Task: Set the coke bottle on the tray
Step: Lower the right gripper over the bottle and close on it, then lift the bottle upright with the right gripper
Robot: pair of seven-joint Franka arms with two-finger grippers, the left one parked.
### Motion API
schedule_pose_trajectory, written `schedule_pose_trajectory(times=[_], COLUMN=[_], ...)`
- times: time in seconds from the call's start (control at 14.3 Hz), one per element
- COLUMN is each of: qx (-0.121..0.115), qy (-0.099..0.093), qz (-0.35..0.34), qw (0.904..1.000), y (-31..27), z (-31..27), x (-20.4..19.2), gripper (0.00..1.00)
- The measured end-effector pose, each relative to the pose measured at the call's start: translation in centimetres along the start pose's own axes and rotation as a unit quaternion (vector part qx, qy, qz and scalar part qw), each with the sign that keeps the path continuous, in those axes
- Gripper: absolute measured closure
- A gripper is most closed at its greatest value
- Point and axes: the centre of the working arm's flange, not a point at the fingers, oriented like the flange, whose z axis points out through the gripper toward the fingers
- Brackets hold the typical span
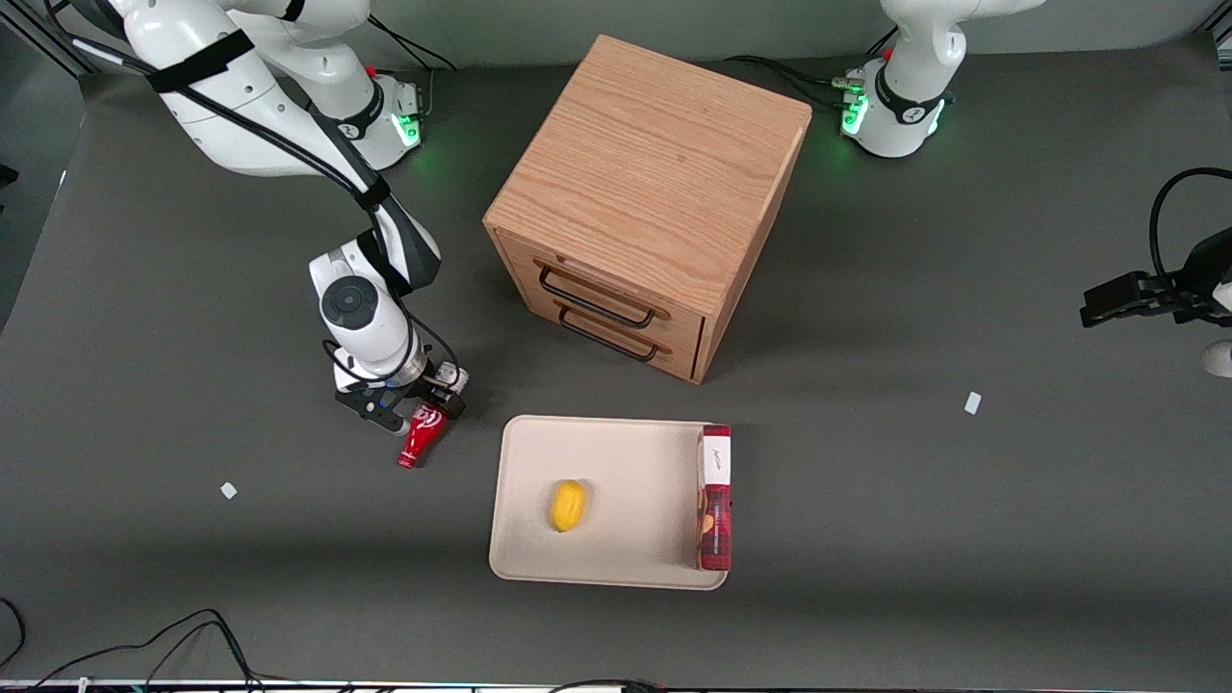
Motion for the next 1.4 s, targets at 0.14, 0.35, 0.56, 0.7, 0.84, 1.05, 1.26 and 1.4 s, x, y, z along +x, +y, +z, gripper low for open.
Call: schedule_pose_trajectory(times=[0.14, 0.35, 0.56, 0.7, 0.84, 1.05, 1.26, 1.4], qx=[0.001, 0.001, 0.001, 0.001, 0.001, 0.003, -0.02, -0.041], qy=[0.001, 0.002, 0.002, 0.002, 0.002, 0.005, 0.004, -0.002], qz=[-0.001, -0.001, -0.001, -0.001, -0.001, -0.001, 0.001, 0.002], qw=[1.0, 1.0, 1.0, 1.0, 1.0, 1.0, 0.9998, 0.9991], y=[-0.1, -0.1, -0.1, -0.1, -0.1, -0.3, -0.5, -0.7], z=[-0.1, -0.1, -0.1, -0.1, -0.1, -0.5, -3.1, -6.5], x=[0.1, 0.1, 0.1, 0.1, 0.1, 0.3, 1.1, 1.4], gripper=[0.31, 0.46, 0.46, 0.46, 0.46, 0.46, 0.46, 0.46])
